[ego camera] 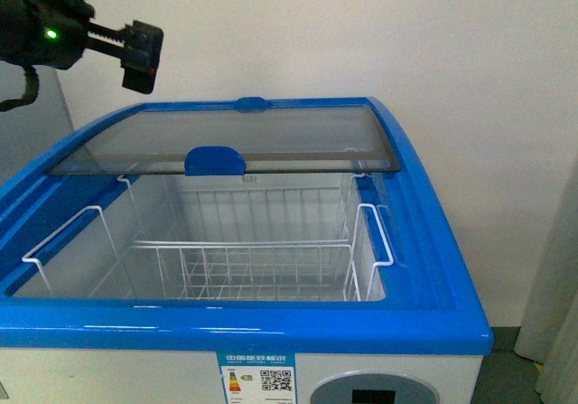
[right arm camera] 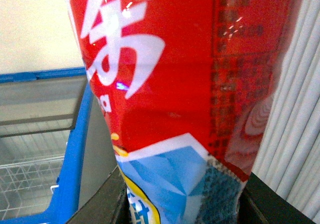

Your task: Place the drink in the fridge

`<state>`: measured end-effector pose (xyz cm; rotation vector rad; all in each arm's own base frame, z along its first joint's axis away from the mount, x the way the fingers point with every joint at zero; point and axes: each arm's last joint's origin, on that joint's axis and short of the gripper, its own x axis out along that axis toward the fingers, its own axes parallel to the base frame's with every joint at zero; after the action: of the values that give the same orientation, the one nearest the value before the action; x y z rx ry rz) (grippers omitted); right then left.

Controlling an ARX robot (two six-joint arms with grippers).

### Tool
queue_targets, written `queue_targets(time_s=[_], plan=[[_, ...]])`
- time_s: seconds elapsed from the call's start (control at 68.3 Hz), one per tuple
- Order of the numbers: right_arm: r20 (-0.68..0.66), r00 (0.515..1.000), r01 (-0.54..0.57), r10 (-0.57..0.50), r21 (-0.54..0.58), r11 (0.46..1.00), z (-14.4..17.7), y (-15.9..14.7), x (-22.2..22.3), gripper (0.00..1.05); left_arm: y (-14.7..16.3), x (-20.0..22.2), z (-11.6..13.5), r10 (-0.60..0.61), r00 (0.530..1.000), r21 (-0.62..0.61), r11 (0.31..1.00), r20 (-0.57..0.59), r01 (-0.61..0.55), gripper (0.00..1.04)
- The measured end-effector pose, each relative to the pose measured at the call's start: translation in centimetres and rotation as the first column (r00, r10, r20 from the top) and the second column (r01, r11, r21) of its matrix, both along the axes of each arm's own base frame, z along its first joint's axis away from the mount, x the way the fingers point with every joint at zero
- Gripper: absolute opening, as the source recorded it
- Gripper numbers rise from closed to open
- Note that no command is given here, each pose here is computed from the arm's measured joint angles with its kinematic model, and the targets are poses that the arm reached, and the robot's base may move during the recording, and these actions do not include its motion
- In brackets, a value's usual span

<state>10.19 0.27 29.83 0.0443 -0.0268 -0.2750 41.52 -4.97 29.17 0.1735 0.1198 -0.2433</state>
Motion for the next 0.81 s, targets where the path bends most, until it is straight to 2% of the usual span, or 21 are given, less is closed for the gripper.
queue_targets(time_s=[0.059,0.161,0.249,0.308,0.322,0.366,0.469,0.527,0.586,0.63,0.645,0.732,0.762,0.806], plan=[[0.000,1.000,0.000,0.000,0.000,1.000,0.0,0.0,0.0,0.39,0.7,-4.2,0.4,-0.055,0.996,-0.176,0.983,-0.072,0.042,0.97],[0.000,1.000,0.000,0.000,0.000,1.000,0.0,0.0,0.0,0.39,1.8,-9.0,-0.1,-0.107,0.984,-0.314,0.948,-0.139,0.059,0.97],[0.000,1.000,0.000,0.000,0.000,1.000,0.0,0.0,0.0,0.39,3.7,-15.0,-1.9,-0.131,0.967,-0.419,0.908,-0.220,0.027,0.97],[0.000,1.000,-0.001,0.001,0.000,1.000,0.0,0.0,0.0,0.39,4.1,-17.1,-2.5,0.000,0.990,-0.367,0.929,-0.141,-0.052,0.90],[0.000,1.000,0.000,0.000,0.000,1.000,0.0,0.0,0.0,0.39,4.3,-17.9,-2.7,0.061,0.994,-0.340,0.936,-0.090,-0.088,0.87],[0.000,1.000,0.000,0.000,0.000,1.000,0.0,0.0,0.0,0.39,4.6,-19.6,-3.1,0.163,0.987,-0.301,0.941,0.003,-0.154,0.80],[0.000,1.000,0.000,0.000,0.000,1.000,0.0,0.0,0.0,0.39,4.9,-23.8,-4.9,0.249,0.967,-0.238,0.944,0.062,-0.227,0.64],[-0.077,0.995,-0.057,0.058,0.014,0.998,0.0,-0.1,0.2,0.39,4.9,-25.7,-6.6,0.250,0.967,-0.217,0.948,0.056,-0.232,0.55],[-0.269,0.943,-0.186,0.196,0.060,0.981,0.7,-0.5,0.2,0.39,4.9,-27.0,-7.9,0.248,0.966,-0.207,0.951,0.067,-0.230,0.44],[-0.343,0.904,-0.236,0.255,0.097,0.967,0.7,-0.7,0.2,0.39,4.9,-27.3,-8.2,0.248,0.966,-0.204,0.952,0.075,-0.228,0.39],[-0.386,0.876,-0.266,0.290,0.116,0.957,0.7,-0.9,0.1,0.39,4.9,-27.4,-8.3,0.248,0.965,-0.203,0.952,0.080,-0.228,0.35],[-0.489,0.775,-0.355,0.400,0.186,0.916,0.0,-1.6,0.1,0.39,4.9,-27.9,-8.7,0.248,0.964,-0.201,0.953,0.091,-0.226,0.21],[-0.514,0.744,-0.401,0.426,0.167,0.901,-0.1,-1.9,0.6,0.39,5.0,-28.1,-9.0,0.248,0.964,-0.199,0.953,0.093,-0.226,0.14],[-0.555,0.730,-0.455,0.398,0.040,0.889,0.2,-2.2,1.9,0.39,5.0,-28.3,-9.4,0.250,0.964,-0.199,0.953,0.094,-0.227,0.03]])
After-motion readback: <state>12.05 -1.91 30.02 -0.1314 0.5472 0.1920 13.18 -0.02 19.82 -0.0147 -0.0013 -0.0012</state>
